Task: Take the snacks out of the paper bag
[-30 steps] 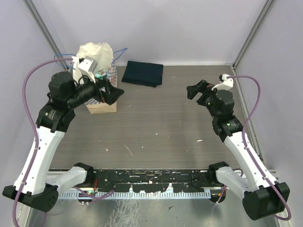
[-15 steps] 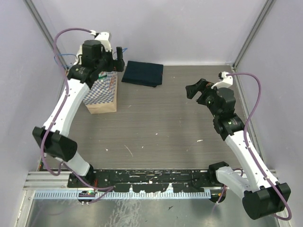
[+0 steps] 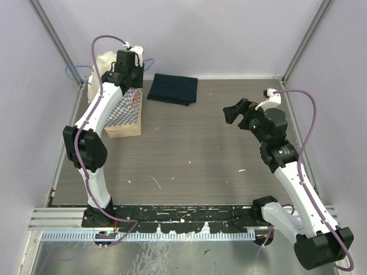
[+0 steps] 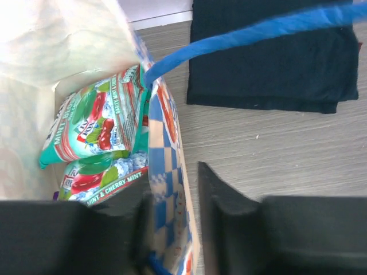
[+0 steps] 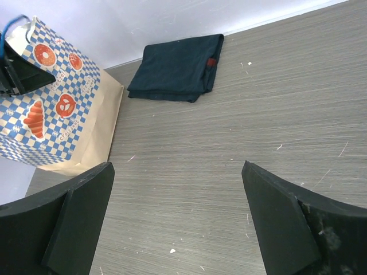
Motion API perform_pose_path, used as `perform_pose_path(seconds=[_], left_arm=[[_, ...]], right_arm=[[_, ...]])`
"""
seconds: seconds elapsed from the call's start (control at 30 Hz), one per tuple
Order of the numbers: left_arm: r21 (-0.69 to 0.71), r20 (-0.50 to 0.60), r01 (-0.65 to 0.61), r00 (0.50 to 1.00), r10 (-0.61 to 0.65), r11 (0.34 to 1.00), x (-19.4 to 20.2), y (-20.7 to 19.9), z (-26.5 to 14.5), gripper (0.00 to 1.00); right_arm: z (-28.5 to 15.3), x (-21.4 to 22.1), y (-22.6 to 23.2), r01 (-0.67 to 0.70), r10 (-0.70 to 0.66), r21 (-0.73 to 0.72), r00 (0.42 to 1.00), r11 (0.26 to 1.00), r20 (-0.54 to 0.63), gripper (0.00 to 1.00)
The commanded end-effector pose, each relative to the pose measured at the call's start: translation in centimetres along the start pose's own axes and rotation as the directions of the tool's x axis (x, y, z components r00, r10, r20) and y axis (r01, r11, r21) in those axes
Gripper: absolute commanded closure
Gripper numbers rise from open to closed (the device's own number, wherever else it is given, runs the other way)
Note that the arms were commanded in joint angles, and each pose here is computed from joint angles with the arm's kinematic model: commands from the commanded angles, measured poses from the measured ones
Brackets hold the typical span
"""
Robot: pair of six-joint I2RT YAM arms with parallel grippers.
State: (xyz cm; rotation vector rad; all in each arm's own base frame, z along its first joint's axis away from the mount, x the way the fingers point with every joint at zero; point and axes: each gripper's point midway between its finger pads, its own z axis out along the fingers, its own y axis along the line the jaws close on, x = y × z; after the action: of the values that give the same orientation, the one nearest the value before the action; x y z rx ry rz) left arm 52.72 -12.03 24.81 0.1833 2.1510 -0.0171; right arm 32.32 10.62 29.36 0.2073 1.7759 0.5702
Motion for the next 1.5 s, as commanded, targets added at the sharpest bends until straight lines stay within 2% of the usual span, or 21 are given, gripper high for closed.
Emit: perform_pose_path(seconds=[0.0,0.07,0.1,0.2,0.33,0.47,0.57,0.77,0.87,0.97,1.0,1.03,1.13,1.2,1.3,1.47], left_arm=[[0.03,0.081,-0.021,0.997,0.019,0.999,-3.3,-0.2,-1.7,0.8],[0.049,0.069,-0.038,0.997,0.034,0.998,-3.2,-0.5,-2.3,0.98],[0.047,0.059,-0.05,0.997,0.047,0.998,-2.9,-0.6,-2.7,1.0],[0.0,0.058,-0.136,0.989,0.136,0.991,-2.3,-1.6,-5.5,1.0],[-0.013,0.104,-0.293,0.95,0.293,0.956,0.4,-5.3,-9.1,1.0],[0.011,0.079,-0.401,0.914,0.399,0.916,5.4,-9.1,-11.6,1.0],[-0.029,0.039,-0.484,0.874,0.485,0.875,9.7,-11.0,-12.5,1.0],[-0.057,0.013,-0.495,0.868,0.496,0.867,16.8,-15.8,-12.4,1.0],[-0.097,0.022,-0.497,0.865,0.501,0.862,19.0,-18.8,-12.2,0.98],[-0.087,0.039,-0.504,0.86,0.508,0.86,20.7,-22.9,-12.1,0.84],[-0.067,0.046,-0.509,0.858,0.512,0.858,21.1,-24.5,-12.1,0.7],[-0.028,0.044,-0.53,0.846,0.531,0.847,21.8,-26.1,-12.1,0.51],[0.081,0.064,-0.568,0.823,0.564,0.819,22.4,-30.0,-13.0,0.04],[0.195,0.099,-0.556,0.831,0.548,0.808,21.4,-32.2,-15.0,0.02],[0.345,0.174,-0.524,0.851,0.496,0.778,18.3,-33.5,-19.2,0.02],[0.516,0.296,-0.439,0.897,0.327,0.736,11.1,-31.7,-28.2,0.02]], right_arm=[[-1.1,-1.9,1.6,0.017,-0.015,-0.06,0.999,0.998,0.048,0.01],[-1.1,-1.6,1.7,0.014,-0.013,-0.062,1.0,0.998,0.026,0.02],[-1.1,-1.4,1.7,0.012,-0.012,-0.06,1.0,0.998,0.014,0.03],[-1.0,-0.9,1.4,0.008,-0.008,-0.052,1.0,0.999,0.002,0.03],[-0.9,-0.2,0.9,0.002,-0.002,-0.045,1.0,0.999,0.002,0.03],[-1.2,-0.1,0.5,-0.013,0.013,-0.022,1.0,1.0,0.012,0.02],[-1.5,0.1,-0.6,-0.031,0.03,0.027,0.999,0.999,0.031,0.0],[-2.5,1.5,-3.7,-0.061,0.052,0.147,0.996,0.987,0.069,0.01],[-3.0,1.9,-4.9,-0.08,0.064,0.196,0.994,0.977,0.091,0.01],[-3.4,2.0,-6.0,-0.111,0.082,0.238,0.989,0.965,0.125,0.01],[-3.5,2.0,-6.4,-0.12,0.086,0.257,0.986,0.959,0.14,0.01],[-3.6,2.0,-6.7,-0.128,0.089,0.269,0.985,0.955,0.151,0.01],[-3.8,2.1,-7.5,-0.122,0.075,0.299,0.984,0.947,0.162,0.01],[-4.0,2.3,-8.1,-0.125,0.073,0.327,0.983,0.937,0.167,0.01],[-4.3,2.8,-9.3,-0.172,0.108,0.38,0.977,0.909,0.184,0.01],[-3.3,4.9,-9.3,-0.211,0.175,0.374,0.976,0.903,0.13,0.01]])
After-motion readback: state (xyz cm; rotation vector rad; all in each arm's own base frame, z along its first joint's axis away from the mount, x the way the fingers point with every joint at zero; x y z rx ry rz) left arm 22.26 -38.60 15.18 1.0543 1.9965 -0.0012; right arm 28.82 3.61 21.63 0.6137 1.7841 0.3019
